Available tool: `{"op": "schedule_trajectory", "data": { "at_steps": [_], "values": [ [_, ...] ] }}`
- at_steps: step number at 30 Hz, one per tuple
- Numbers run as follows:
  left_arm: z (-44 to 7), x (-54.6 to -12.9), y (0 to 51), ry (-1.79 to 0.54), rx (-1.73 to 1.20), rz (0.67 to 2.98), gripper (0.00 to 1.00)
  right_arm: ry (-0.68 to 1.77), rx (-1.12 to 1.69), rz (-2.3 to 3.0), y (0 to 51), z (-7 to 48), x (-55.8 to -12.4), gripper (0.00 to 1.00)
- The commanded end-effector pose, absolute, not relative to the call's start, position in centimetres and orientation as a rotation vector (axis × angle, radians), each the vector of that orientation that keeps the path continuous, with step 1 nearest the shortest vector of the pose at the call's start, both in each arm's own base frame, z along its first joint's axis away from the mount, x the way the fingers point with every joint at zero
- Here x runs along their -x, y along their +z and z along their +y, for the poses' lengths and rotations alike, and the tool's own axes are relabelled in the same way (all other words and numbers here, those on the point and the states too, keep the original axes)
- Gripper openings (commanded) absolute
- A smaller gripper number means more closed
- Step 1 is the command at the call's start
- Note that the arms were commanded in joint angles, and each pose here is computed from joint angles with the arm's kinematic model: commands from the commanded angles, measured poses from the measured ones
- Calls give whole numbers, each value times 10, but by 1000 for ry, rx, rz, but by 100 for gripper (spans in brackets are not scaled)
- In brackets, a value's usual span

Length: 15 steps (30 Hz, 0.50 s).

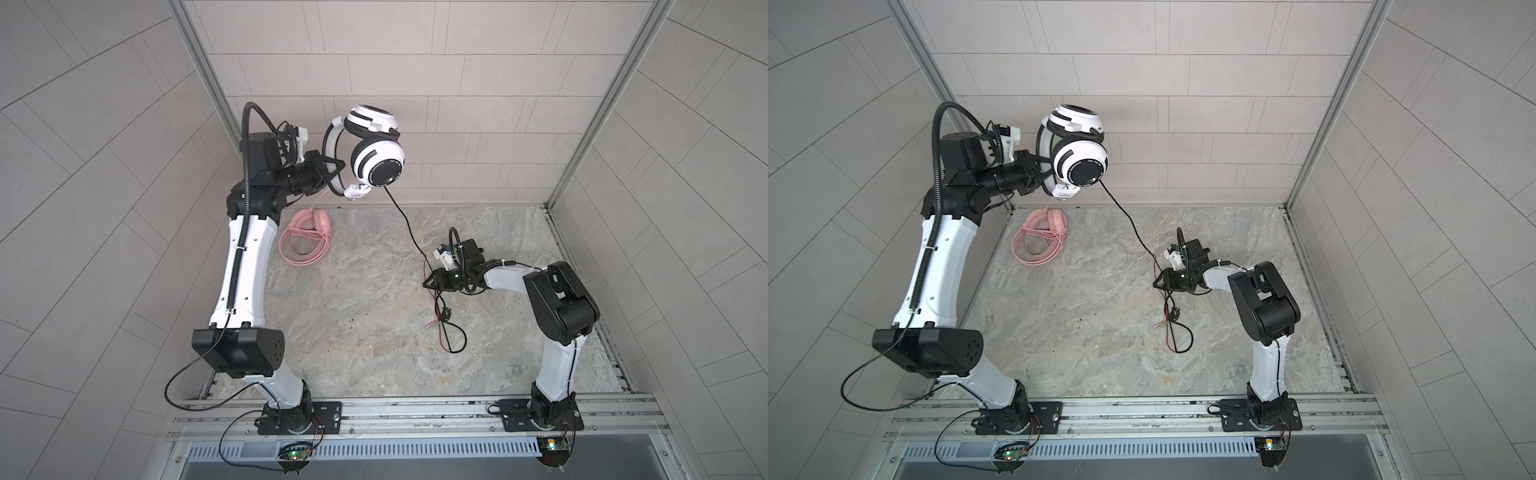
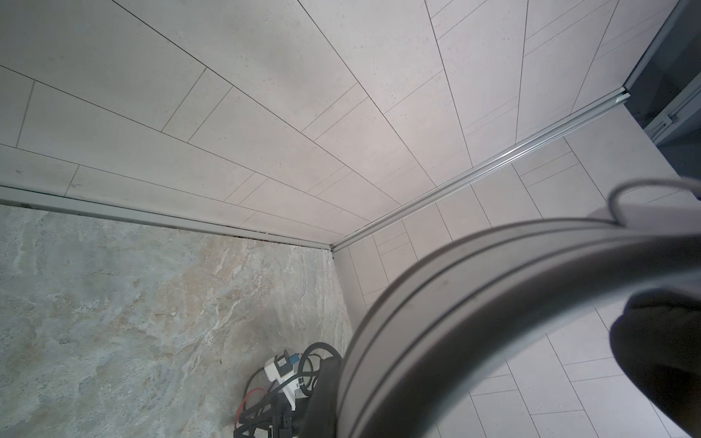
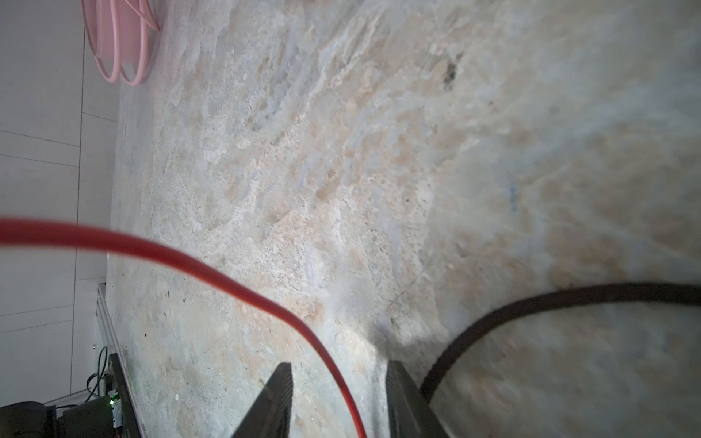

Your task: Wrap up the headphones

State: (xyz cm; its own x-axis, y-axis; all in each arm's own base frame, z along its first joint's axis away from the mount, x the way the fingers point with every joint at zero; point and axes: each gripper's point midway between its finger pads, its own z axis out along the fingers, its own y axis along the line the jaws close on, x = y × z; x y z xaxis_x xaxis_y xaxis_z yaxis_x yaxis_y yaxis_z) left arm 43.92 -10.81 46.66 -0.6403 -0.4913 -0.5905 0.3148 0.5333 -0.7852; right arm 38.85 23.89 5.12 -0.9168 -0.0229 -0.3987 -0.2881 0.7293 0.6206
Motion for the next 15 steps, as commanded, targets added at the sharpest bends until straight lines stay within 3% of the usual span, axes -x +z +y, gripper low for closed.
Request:
{"op": "schedule_trajectory", "data": {
  "at_steps": [1,5,15],
  "values": [
    [-111,-432,485,-1220,102,1876,0,965,316,2481,96,238,-395,55],
    [-120,-430,480,-1224,83,1901,0,954,376,2438,116,238,-392,77],
    [-125,-429,470,-1210,74,1935,0,1101,543,2318,146,271,-404,84]
  ]
}}
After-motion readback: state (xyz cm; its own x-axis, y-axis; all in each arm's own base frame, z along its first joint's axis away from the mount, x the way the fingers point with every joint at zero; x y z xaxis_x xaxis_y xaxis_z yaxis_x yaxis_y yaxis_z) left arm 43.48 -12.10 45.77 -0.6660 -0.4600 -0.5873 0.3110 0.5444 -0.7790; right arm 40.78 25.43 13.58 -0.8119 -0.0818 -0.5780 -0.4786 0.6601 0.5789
